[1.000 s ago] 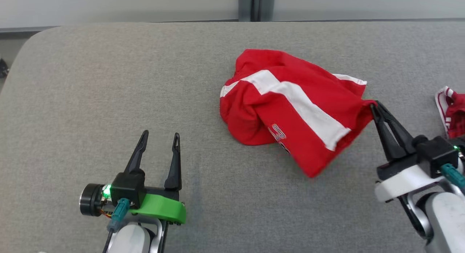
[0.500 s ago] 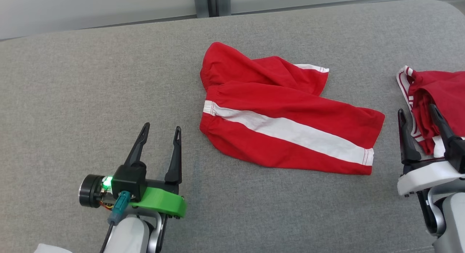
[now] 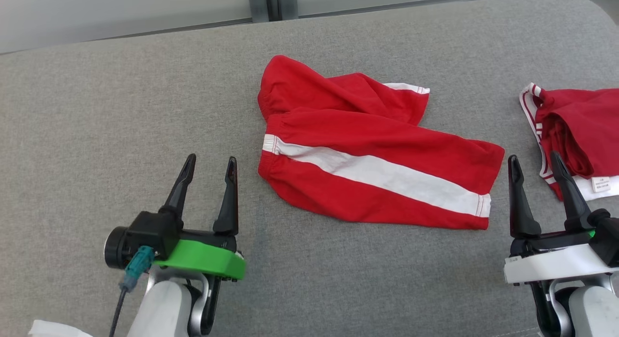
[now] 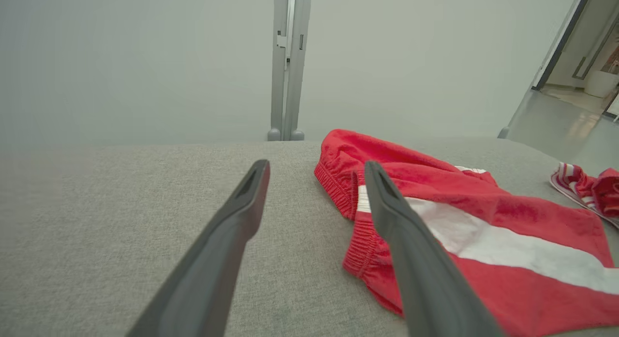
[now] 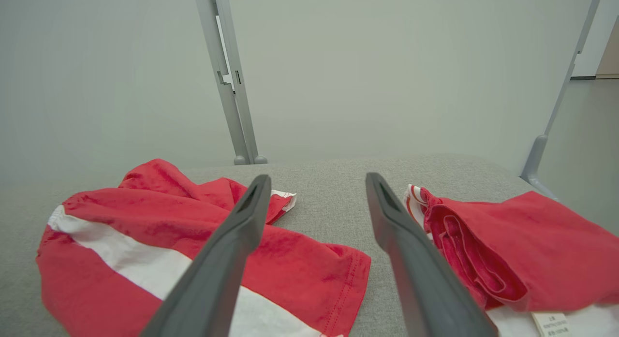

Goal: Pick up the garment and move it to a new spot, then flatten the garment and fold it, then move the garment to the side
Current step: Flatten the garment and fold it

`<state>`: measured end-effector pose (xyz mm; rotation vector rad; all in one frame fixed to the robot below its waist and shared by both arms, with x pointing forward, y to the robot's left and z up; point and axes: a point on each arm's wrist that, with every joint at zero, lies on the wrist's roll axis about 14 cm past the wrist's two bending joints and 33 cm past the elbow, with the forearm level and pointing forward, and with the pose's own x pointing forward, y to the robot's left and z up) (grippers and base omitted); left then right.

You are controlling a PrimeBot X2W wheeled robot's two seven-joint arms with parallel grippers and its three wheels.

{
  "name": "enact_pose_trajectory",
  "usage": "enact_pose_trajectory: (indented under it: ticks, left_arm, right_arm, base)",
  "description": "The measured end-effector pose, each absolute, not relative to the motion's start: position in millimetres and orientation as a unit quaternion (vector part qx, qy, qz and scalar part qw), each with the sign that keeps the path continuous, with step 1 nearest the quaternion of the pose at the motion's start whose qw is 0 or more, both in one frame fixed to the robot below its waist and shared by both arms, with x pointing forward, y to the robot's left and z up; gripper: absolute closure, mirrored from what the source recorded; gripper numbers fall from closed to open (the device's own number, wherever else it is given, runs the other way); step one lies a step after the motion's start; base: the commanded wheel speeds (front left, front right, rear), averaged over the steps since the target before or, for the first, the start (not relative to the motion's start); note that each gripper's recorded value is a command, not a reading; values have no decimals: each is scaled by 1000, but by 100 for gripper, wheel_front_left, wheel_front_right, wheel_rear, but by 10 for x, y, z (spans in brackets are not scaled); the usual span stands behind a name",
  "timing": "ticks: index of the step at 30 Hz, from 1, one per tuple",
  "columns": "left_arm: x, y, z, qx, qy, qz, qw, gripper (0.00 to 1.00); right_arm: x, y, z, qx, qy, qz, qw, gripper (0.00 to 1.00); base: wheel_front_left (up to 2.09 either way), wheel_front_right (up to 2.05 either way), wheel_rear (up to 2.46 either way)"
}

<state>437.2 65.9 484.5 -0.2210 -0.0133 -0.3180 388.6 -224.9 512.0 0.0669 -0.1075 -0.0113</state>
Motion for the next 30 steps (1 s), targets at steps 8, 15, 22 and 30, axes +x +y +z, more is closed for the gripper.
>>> enact_pose_trajectory:
  ticks: [8,15,22,30]
  left_arm:
    - [4432,257,4645,-160,48,-231,959,0]
    - [4587,102,4433,-150,119,-266,945,0]
    - [4599,-36,4325,-158,158,-299,928,0]
    - [4611,-74,4305,-160,168,-312,921,0]
  right_arm:
    - [3895,-2264,5157,30,-59,-7,998,0]
    - [3895,-2272,5135,26,-55,-10,998,0]
    - [3859,-2395,5080,27,-46,-31,998,0]
    - [3847,-2393,5055,29,-42,-34,998,0]
  base:
    - [0,0,0]
    - [0,0,0]
    - [0,0,0]
    - [0,0,0]
